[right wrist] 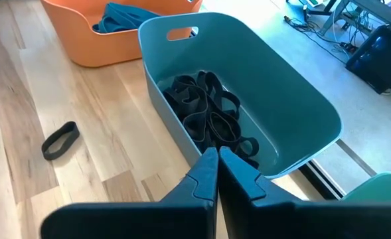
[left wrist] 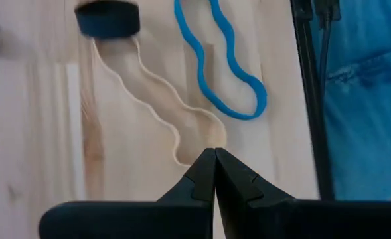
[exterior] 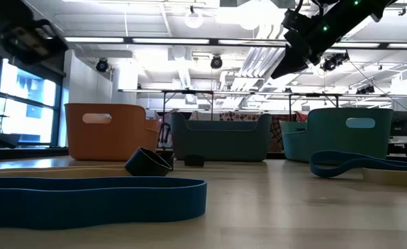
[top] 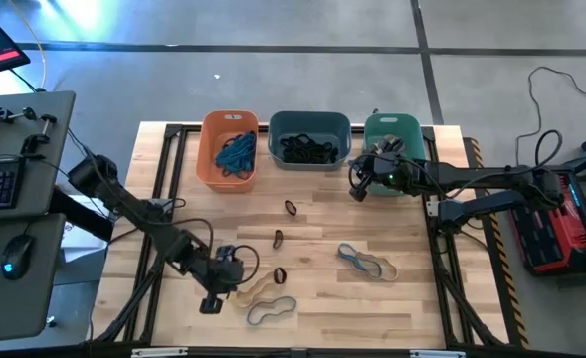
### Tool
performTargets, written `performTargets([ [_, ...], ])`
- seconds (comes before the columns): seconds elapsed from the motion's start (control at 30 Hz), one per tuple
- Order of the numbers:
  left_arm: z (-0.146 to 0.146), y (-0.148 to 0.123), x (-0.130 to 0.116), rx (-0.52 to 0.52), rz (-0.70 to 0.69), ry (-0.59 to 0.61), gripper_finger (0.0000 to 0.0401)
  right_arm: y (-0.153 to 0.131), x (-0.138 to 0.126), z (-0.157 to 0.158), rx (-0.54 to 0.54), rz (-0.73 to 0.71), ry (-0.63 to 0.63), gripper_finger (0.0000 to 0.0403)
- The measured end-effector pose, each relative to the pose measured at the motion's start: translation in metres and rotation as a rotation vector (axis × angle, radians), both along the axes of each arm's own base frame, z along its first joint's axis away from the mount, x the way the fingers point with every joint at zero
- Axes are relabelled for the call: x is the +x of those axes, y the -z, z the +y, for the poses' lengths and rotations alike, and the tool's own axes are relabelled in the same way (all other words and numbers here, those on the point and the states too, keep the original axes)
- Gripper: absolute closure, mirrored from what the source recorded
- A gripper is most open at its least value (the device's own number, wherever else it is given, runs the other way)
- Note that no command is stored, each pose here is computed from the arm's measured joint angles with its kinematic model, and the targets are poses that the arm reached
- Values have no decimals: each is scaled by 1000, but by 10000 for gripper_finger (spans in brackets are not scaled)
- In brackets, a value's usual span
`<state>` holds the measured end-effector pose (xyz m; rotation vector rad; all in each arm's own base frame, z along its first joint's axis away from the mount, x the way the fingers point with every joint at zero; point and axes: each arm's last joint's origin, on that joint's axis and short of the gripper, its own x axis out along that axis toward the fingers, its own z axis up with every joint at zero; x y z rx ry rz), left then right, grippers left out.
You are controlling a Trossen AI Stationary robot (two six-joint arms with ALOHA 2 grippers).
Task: Sort rubber bands into baskets
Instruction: Put the brown rubber band into the green bin
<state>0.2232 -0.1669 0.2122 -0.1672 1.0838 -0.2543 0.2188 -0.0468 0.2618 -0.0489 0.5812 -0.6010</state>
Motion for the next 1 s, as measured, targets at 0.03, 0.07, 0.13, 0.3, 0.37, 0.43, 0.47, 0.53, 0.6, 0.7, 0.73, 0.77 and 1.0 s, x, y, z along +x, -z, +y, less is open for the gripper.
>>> performTargets([
  [0.03,-2,0,-2,-13,8,-26,399,0,0,0,-1,1,0,403],
  [0.07,-4,0,-3,-22,10,-52,397,0,0,0,-2,2,-1,403],
  [0.13,-7,2,-3,-28,15,-99,389,0,0,0,-1,6,-1,403],
  [0.3,-11,17,4,-36,56,-183,353,1,-1,0,1,21,-1,403],
  [0.37,-11,24,9,-34,69,-194,335,2,-2,0,3,30,0,403],
  [0.43,-11,28,11,-25,72,-188,318,3,-2,0,5,35,1,403],
  [0.47,-11,29,13,-21,69,-183,311,3,-2,0,6,38,1,403],
  [0.53,-11,29,14,-16,60,-173,299,3,-2,0,6,42,0,403],
  [0.6,-11,29,13,-9,56,-163,292,3,-2,0,7,42,1,403],
  [0.7,-8,36,10,-4,64,-159,289,3,-2,0,7,43,0,403],
  [0.73,-7,40,9,-8,70,-155,288,3,-2,0,7,43,0,403],
  [0.77,-6,45,7,-14,78,-150,288,3,-2,0,7,43,0,403],
  [1.0,-1,64,-1,-39,55,-135,288,3,-2,0,5,45,-1,403],
])
